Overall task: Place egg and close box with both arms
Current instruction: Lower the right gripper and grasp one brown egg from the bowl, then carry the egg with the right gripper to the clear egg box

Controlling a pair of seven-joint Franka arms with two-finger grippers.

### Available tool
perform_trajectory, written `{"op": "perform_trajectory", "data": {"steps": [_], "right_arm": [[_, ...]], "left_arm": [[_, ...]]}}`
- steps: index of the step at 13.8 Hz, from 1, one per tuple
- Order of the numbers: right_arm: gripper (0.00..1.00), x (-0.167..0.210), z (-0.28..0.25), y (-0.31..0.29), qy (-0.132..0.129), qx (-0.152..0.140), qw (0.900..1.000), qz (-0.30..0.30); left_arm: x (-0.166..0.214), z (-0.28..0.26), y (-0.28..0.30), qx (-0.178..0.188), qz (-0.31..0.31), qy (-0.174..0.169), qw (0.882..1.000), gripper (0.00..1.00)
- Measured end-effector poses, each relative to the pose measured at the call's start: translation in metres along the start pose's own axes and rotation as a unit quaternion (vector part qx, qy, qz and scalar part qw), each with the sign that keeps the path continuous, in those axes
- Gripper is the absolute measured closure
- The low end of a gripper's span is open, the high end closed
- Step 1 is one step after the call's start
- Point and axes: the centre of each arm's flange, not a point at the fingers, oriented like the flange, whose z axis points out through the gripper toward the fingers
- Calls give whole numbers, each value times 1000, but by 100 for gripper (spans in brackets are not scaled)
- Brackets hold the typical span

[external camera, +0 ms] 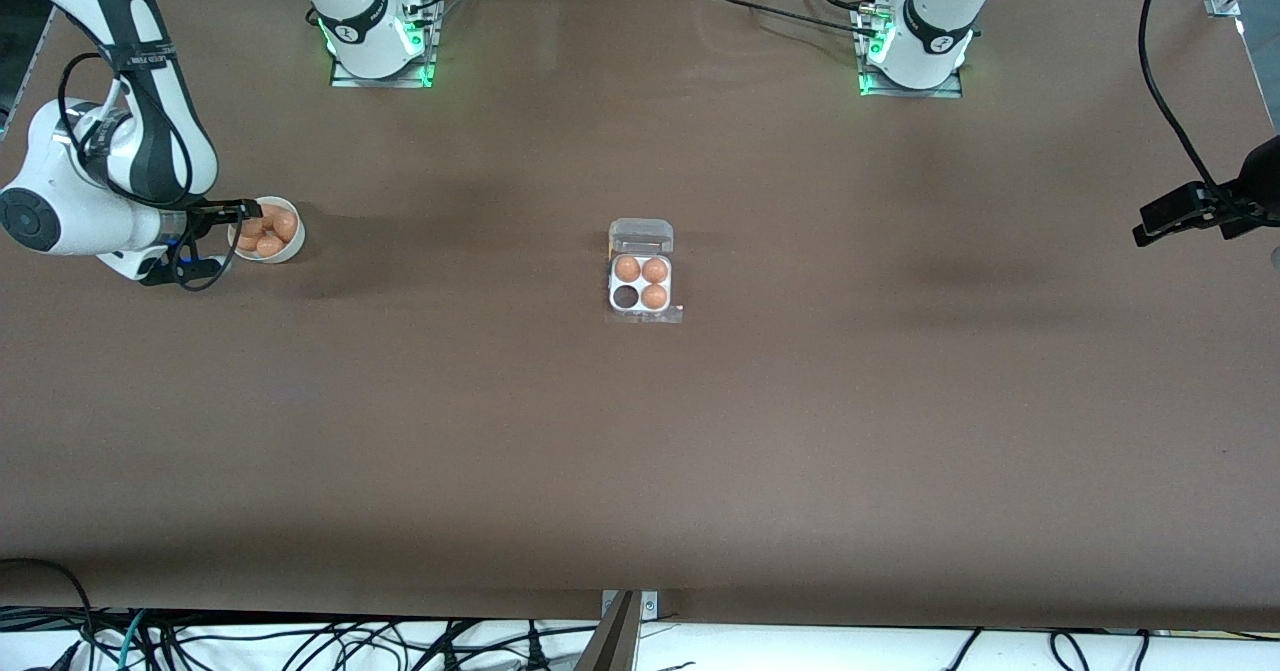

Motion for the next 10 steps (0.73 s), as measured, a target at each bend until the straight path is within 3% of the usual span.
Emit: {"op": "perform_trajectory", "data": {"steps": [5,10], "right_arm": [[53,17,-32,-2,-12,8,1000,0],[53,47,-49,-36,-27,35,999,11]], "left_arm": [[0,0,0,0,0,0,1000,0],[0,0,1,0,1,0,1000,0]]}}
